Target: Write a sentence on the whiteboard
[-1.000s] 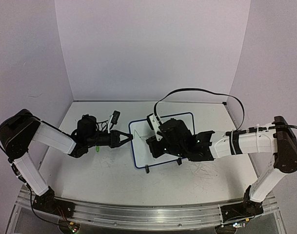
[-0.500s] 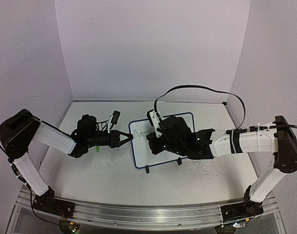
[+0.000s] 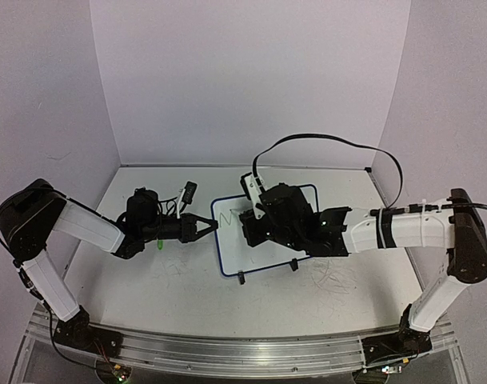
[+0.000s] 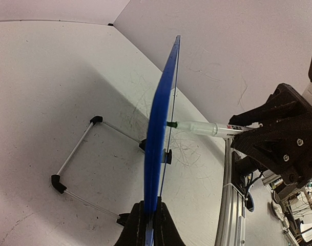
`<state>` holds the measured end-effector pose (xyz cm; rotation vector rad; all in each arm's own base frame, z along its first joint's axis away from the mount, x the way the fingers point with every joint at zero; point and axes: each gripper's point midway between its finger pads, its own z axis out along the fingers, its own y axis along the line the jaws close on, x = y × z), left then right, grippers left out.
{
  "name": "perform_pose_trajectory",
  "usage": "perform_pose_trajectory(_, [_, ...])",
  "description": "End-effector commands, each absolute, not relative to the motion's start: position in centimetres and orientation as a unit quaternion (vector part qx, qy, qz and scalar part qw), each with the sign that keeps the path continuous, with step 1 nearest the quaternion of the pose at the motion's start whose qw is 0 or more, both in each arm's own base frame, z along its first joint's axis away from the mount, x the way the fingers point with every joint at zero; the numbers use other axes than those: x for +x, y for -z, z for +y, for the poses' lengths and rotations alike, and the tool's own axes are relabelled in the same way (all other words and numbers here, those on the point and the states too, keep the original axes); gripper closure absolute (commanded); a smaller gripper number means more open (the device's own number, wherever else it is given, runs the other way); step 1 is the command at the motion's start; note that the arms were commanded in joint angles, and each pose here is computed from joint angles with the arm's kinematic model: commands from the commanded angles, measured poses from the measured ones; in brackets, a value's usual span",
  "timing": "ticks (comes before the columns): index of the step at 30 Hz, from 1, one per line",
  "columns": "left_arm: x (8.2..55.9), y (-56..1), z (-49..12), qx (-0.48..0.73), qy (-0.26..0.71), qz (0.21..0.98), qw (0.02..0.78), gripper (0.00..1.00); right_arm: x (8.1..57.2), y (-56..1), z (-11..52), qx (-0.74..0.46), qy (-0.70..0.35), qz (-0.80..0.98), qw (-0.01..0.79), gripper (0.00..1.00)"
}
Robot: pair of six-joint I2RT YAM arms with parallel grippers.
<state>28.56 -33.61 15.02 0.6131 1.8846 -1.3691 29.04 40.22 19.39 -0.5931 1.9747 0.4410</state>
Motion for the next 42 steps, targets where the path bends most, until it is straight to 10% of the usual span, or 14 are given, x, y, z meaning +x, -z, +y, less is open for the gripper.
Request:
perform_pose_trajectory(1, [27.7,-16.6,-34.5,0.260,0.552,0.707,0.359,1.00,30.2,-20.3,40.0,-0.230,-0.174,0.812,0.507,1.00])
perform_pose_trajectory(42, [27.6,-17.0,-34.4,0.259,0.552,0.705,0.364,1.00,28.8,-18.7,39.4,-0.218,-0.207,0.824,0.481,1.00])
